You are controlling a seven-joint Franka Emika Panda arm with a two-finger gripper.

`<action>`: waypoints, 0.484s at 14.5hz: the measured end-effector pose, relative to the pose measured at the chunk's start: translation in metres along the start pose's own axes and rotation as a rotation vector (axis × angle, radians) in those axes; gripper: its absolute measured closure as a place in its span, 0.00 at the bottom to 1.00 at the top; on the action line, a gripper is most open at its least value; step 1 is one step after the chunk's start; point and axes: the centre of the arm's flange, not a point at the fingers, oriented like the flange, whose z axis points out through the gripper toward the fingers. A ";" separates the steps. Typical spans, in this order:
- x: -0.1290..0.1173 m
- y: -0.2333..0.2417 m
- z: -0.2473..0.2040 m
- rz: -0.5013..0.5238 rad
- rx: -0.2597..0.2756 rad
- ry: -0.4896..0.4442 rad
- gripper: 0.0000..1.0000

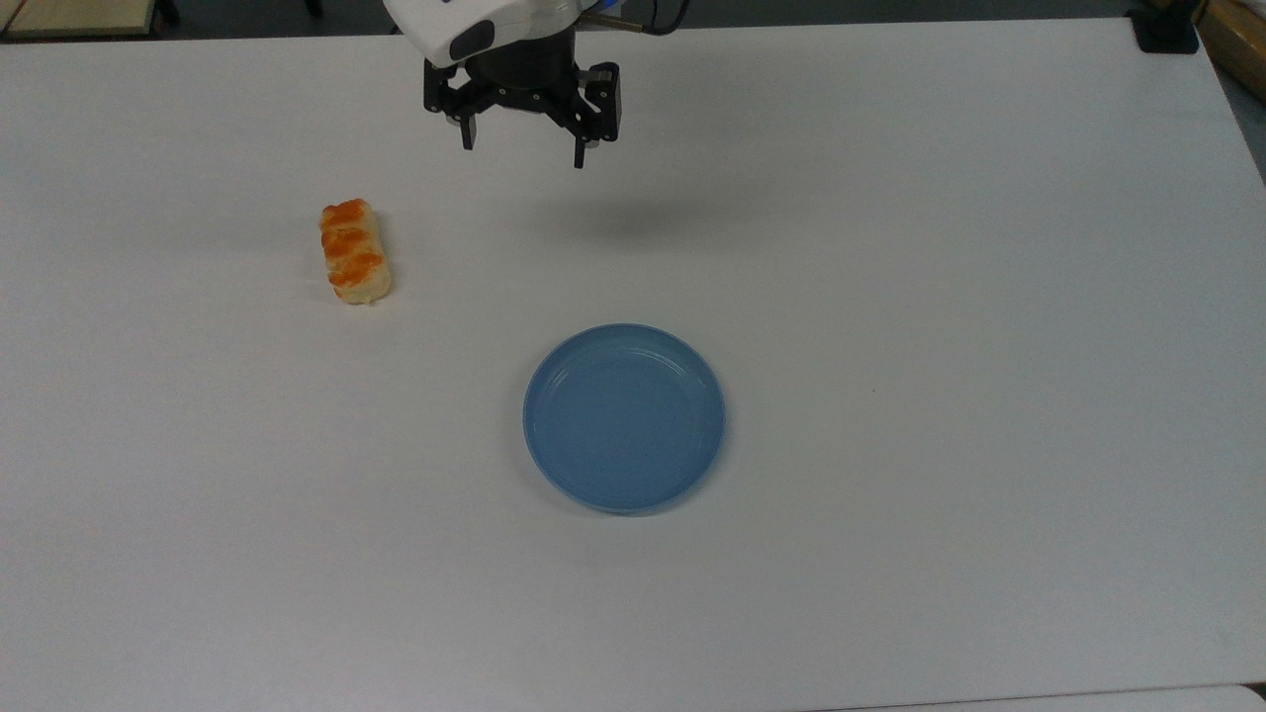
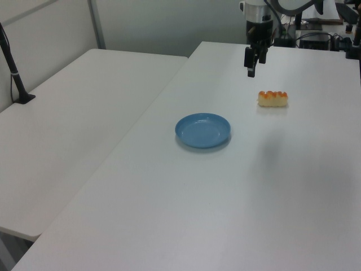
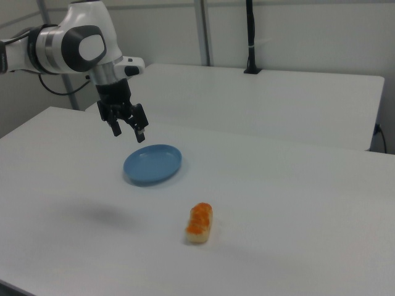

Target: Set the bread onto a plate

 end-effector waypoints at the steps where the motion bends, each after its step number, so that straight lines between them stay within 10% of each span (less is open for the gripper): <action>1: -0.002 -0.001 -0.003 0.001 0.002 -0.004 0.00; 7: -0.002 0.004 -0.012 0.022 0.033 -0.015 0.00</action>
